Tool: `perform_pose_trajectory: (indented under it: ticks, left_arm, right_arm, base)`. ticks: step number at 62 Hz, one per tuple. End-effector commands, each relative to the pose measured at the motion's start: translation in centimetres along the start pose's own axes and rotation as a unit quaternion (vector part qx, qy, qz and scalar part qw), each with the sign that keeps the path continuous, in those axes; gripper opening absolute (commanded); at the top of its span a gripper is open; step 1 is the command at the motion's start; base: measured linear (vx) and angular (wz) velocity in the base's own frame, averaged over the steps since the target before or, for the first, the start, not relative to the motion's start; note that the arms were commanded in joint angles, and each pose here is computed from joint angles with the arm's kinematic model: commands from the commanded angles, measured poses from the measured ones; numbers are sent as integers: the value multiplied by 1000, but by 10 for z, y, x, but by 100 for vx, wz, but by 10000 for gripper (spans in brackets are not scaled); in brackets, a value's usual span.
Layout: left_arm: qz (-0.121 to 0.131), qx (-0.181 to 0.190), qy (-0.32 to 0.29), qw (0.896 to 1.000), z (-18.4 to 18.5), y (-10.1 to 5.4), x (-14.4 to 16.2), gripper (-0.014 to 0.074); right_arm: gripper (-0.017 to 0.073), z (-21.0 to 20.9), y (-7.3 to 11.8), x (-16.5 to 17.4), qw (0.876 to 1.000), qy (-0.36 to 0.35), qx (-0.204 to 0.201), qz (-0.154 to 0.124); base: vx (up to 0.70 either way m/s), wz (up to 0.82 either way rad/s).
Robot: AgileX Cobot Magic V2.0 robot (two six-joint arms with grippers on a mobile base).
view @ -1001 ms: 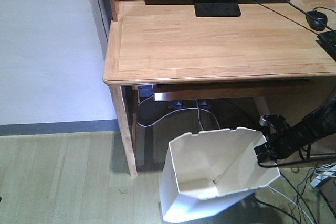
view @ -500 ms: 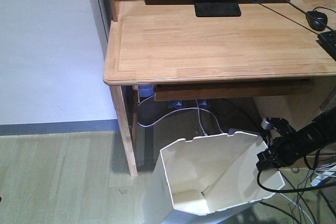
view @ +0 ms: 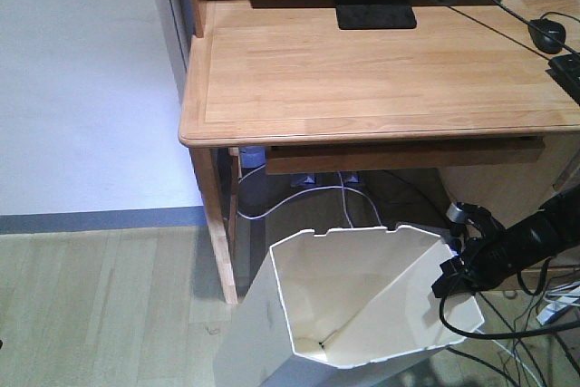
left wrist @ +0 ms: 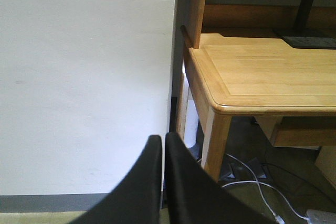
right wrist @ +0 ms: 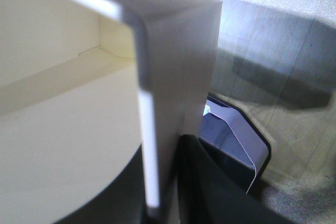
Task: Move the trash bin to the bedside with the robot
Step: 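Turn the base away from the desk holding the bin in the right gripper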
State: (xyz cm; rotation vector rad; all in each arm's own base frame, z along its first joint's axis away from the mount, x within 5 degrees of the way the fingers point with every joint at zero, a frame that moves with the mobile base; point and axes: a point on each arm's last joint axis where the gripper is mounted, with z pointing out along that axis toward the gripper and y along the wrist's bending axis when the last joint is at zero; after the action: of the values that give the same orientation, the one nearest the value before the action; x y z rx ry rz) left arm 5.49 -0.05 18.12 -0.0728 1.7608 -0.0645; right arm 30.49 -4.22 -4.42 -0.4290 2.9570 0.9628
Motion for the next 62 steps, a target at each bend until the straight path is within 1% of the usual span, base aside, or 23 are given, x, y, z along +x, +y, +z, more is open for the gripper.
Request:
perform_pose_trajectory:
  ticks: [1, 20, 34, 46, 62]
  left_arm:
    - [-5, 2, -36, 999, 0, 0, -3, -6]
    - [-5, 2, -36, 999, 0, 0, -3, -6]
    - [-5, 2, -36, 999, 0, 0, -3, -6]
    - [-5, 2, -36, 999, 0, 0, -3, -6]
    - [-5, 2, -36, 999, 0, 0, -3, -6]
  right_arm:
    - [-5, -24, 27, -12, 995, -26, -96, -6]
    - [-5, -24, 27, -12, 995, -26, -97, -7]
    - [-5, -24, 27, -12, 995, -26, -97, -7]
    - [-5, -24, 27, -12, 995, -26, -97, -7]
    - [-5, -24, 27, -12, 995, -26, -97, -7]
  base:
    - [0, 1]
    - [-2, 6]
    - [-5, 20]
    - [-5, 38]
    - [-6, 55]
